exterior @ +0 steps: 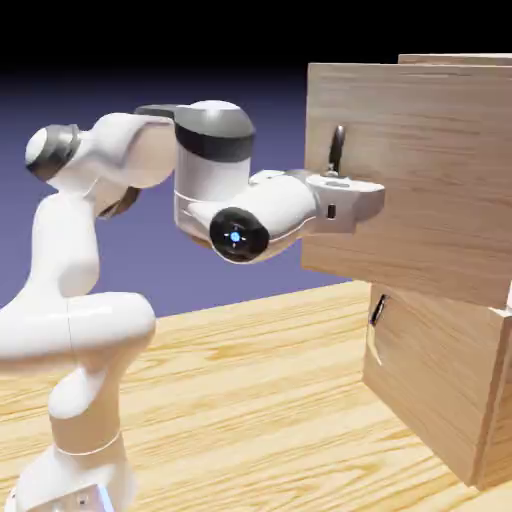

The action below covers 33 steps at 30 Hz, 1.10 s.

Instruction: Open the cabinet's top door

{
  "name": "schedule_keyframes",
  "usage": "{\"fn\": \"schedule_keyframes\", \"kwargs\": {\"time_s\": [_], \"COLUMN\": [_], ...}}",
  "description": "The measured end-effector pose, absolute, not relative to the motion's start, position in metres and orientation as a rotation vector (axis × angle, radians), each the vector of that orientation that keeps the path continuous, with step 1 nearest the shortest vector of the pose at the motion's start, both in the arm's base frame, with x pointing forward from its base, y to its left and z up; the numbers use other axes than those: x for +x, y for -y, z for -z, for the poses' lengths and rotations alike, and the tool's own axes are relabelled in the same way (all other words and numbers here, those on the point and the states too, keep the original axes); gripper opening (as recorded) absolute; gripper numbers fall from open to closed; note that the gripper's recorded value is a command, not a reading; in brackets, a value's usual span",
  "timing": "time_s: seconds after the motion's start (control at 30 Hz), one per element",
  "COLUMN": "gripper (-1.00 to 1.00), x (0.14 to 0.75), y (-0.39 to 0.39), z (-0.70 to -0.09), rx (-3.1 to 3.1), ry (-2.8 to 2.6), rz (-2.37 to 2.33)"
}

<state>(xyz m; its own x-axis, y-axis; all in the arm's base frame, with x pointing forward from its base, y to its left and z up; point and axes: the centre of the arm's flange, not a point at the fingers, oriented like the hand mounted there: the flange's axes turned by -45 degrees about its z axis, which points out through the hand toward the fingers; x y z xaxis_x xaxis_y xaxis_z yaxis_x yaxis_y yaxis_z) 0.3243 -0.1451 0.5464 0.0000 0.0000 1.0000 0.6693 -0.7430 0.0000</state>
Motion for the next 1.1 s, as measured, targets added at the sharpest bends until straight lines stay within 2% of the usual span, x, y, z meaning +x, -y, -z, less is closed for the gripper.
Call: {"fn": "schedule_keyframes", "kwargs": {"time_s": [0.47,1.1], "gripper": [-1.0,-1.0], "x": [0.304,0.32], "y": [0.254,0.355], "z": [-0.546,-0.546], "rx": [-1.557,-1.324], "ry": [0.939,1.131], "rz": [1.557,1.324]}}
